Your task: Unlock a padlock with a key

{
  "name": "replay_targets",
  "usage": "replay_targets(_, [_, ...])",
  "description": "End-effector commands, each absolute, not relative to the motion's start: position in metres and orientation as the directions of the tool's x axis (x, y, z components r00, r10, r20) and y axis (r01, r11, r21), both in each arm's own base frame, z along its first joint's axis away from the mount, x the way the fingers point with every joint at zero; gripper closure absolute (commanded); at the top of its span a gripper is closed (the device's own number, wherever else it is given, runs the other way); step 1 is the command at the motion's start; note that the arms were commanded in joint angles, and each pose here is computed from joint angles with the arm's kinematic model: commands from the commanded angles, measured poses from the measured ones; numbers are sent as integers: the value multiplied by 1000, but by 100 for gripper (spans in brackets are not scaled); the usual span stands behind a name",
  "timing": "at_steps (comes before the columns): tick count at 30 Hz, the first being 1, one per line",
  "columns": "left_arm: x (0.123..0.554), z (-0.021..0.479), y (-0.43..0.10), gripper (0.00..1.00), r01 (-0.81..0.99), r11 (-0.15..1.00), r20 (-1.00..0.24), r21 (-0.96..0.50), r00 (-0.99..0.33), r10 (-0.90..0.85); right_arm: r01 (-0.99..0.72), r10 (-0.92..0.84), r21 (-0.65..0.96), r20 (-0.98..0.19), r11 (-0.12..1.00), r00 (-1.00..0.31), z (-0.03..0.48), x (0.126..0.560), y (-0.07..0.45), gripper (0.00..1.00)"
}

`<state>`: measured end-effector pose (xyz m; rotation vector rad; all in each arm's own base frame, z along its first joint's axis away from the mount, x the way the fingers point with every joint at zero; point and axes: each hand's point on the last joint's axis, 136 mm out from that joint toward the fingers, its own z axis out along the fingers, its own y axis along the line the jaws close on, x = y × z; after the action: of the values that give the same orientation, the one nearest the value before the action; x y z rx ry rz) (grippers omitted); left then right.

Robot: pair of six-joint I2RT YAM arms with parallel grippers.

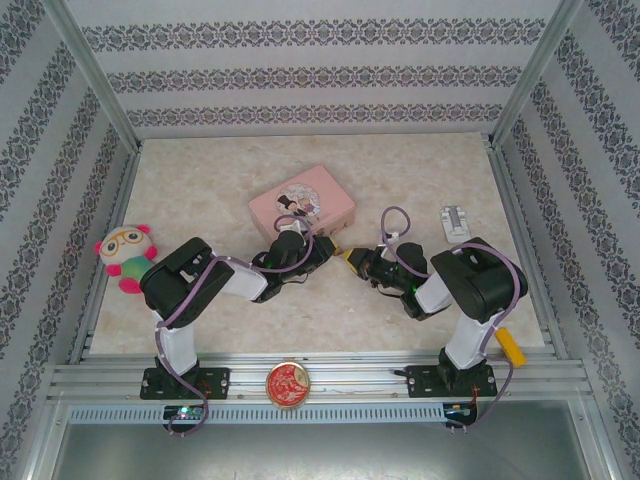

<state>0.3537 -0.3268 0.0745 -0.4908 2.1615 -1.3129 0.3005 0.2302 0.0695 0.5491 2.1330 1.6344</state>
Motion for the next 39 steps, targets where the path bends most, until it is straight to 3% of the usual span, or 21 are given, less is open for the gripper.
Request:
replay_targets(1, [311, 32, -346, 100, -218, 420, -2, -881, -886, -463, 10, 511, 976, -105, 218, -853, 82, 307, 241, 94])
replay_targets(9, [309, 38, -345, 100, -190, 443, -31, -876, -895, -445, -35, 517, 979, -137, 201, -845, 100, 323, 244, 94])
replay_targets(16, [312, 41, -340, 100, -183, 457, -56, -871, -886, -461, -8, 526, 968, -143, 251, -838, 87, 318, 233, 84])
replay_targets(25, [317, 36, -335, 100, -203, 472, -58, -858, -874, -482, 48, 556, 943, -153, 331, -817, 66, 295, 203, 78])
replay_targets(32, [317, 34, -334, 100, -211, 472, -53, -856, -871, -488, 85, 533, 864, -226, 496, -815, 56, 271, 179, 73])
replay_targets(36, [318, 33, -333, 100, -214, 475, -52, -854, -873, -486, 82, 449, 688, -375, 721, -811, 65, 255, 152, 71])
replay_targets(39, [318, 34, -334, 100, -209, 475, -51, -855, -877, -478, 65, 402, 561, -502, 825, -766, 95, 246, 125, 67])
